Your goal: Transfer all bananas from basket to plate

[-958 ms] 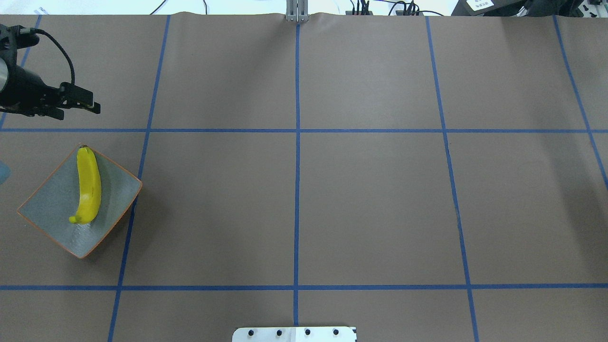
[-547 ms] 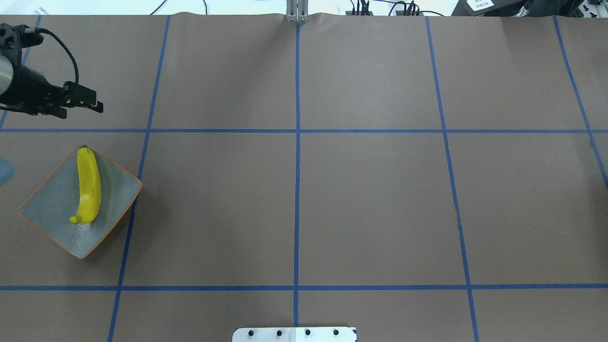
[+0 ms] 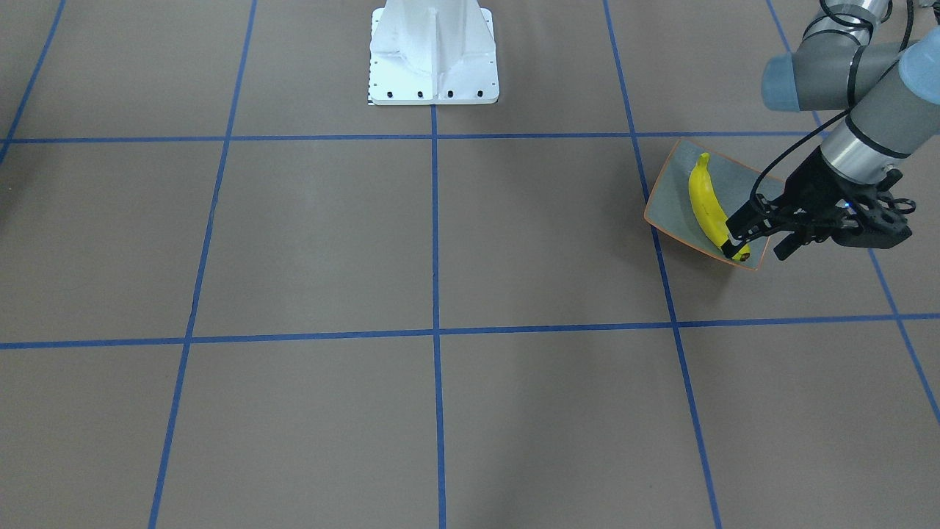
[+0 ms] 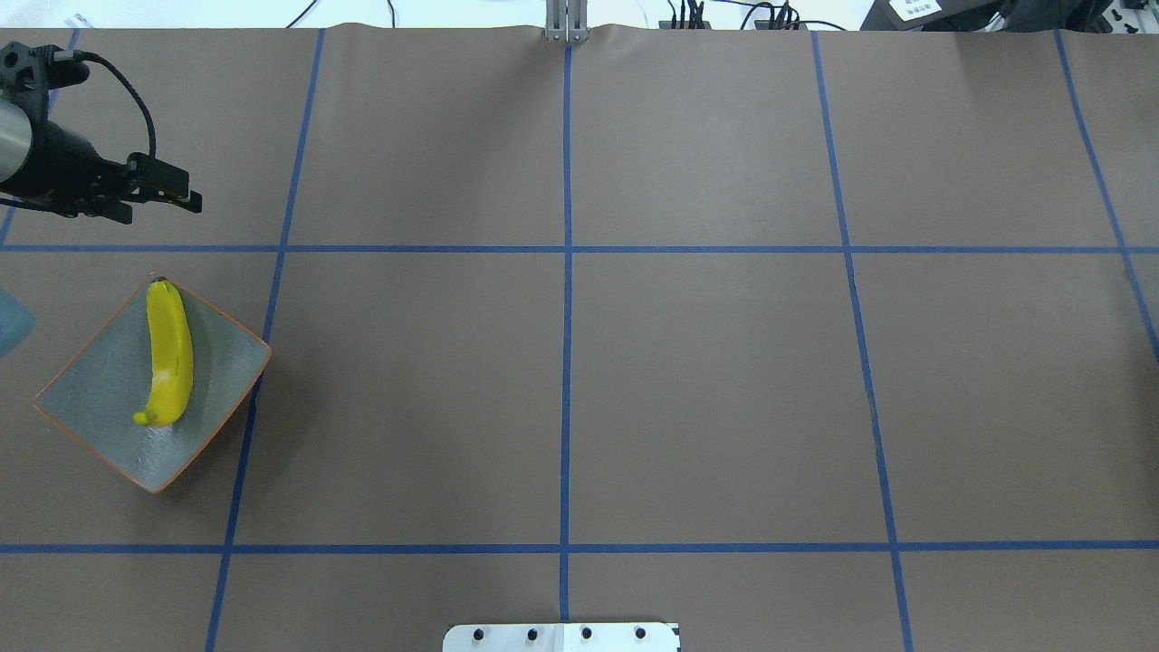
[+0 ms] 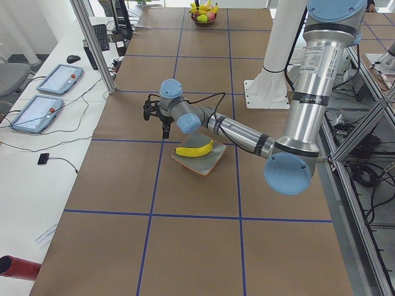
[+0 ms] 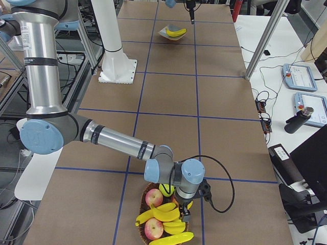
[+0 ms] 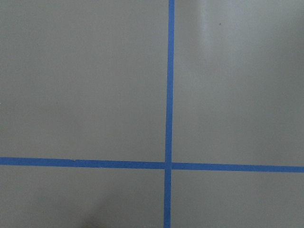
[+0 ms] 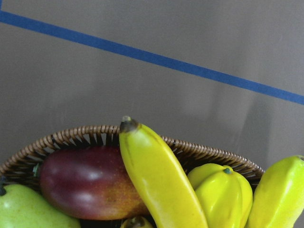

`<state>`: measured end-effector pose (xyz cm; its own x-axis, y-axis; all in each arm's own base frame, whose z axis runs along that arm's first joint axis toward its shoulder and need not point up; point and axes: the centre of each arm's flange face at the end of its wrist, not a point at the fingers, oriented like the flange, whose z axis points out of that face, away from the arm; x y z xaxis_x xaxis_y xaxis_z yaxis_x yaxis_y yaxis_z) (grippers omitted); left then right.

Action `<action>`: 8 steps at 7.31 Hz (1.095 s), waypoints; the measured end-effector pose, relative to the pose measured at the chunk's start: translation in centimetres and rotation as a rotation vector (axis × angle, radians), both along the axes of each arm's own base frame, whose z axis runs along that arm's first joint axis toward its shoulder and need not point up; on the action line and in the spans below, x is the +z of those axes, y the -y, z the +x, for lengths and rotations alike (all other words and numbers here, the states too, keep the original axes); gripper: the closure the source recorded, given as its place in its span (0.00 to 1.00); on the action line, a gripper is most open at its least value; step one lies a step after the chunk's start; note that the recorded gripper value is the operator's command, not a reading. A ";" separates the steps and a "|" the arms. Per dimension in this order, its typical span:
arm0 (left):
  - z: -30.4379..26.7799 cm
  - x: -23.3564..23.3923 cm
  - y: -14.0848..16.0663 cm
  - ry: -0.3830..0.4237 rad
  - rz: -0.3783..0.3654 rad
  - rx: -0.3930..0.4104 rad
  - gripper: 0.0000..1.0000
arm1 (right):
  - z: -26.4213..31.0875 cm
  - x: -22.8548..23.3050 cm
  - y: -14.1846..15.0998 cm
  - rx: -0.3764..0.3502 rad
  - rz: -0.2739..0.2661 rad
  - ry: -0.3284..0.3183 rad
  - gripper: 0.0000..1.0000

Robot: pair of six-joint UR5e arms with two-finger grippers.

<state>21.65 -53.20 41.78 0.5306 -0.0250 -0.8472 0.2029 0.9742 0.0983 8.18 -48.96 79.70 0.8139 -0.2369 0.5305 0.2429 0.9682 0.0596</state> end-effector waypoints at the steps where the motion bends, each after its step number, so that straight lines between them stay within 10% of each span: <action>1: 0.0 -0.1 0.0 -0.001 0.001 0.000 0.00 | -0.4 0.0 0.5 -0.008 0.000 -0.003 0.04; 8: 0.1 -0.6 0.2 -0.005 0.009 0.000 0.00 | -1.9 1.2 1.9 -0.068 -0.012 -0.039 0.11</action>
<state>21.73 -53.40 41.18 0.5262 -0.0174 -0.8502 0.2039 0.9732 0.1062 6.24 -50.82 80.90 0.8166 -0.2861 0.5013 0.3097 0.9501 0.0377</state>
